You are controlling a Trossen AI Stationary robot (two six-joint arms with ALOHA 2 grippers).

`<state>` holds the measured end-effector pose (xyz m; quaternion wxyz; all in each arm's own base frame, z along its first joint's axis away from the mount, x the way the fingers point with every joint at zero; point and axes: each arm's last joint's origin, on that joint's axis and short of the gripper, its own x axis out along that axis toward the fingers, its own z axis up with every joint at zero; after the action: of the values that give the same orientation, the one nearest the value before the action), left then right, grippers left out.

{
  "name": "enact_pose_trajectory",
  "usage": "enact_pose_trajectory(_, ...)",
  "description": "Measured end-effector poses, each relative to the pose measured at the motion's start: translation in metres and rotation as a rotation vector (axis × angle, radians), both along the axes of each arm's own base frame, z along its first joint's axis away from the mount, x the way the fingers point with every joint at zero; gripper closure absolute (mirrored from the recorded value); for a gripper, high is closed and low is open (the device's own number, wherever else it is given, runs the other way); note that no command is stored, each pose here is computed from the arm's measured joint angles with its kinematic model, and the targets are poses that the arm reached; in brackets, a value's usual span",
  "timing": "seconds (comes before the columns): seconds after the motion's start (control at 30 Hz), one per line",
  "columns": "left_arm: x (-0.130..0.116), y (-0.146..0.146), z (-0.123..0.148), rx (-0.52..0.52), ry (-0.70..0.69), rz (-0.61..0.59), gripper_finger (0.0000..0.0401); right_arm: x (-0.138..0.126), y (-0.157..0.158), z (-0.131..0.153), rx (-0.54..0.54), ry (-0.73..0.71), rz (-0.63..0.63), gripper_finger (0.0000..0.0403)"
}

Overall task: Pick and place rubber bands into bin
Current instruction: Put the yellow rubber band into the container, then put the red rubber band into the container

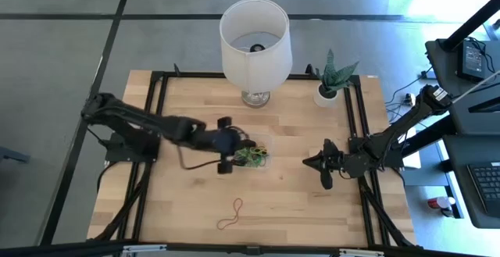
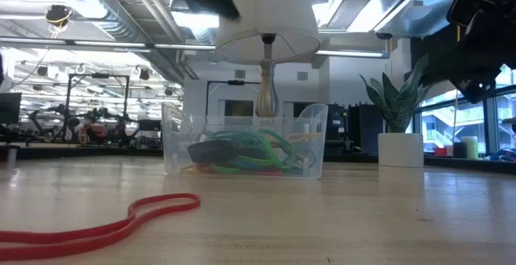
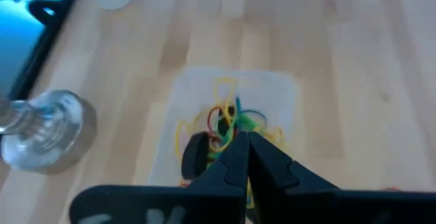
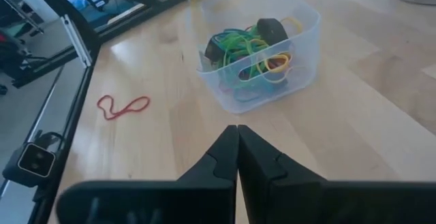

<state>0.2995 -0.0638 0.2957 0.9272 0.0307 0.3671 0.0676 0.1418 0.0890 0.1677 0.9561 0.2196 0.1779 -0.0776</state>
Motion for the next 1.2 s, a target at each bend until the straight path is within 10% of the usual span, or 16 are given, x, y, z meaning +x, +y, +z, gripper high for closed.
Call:
enact_pose_trajectory(0.6, 0.056, 0.037, -0.102, -0.178, 0.32, -0.028, 0.0329, 0.0, 0.0, 0.0, 0.009, 0.0, -0.003, 0.0391)
enact_pose_trajectory(0.87, 0.045, 0.039, -0.07, -0.177, 0.225, -0.001, 0.0281, 0.0, 0.0, 0.0, 0.007, 0.002, -0.001, 0.0391)
enact_pose_trajectory(1.2, -0.001, 0.054, -0.018, 0.005, 0.107, -0.071, 0.0329, 0.0, 0.0, 0.0, 0.03, -0.006, -0.008, 0.0391)
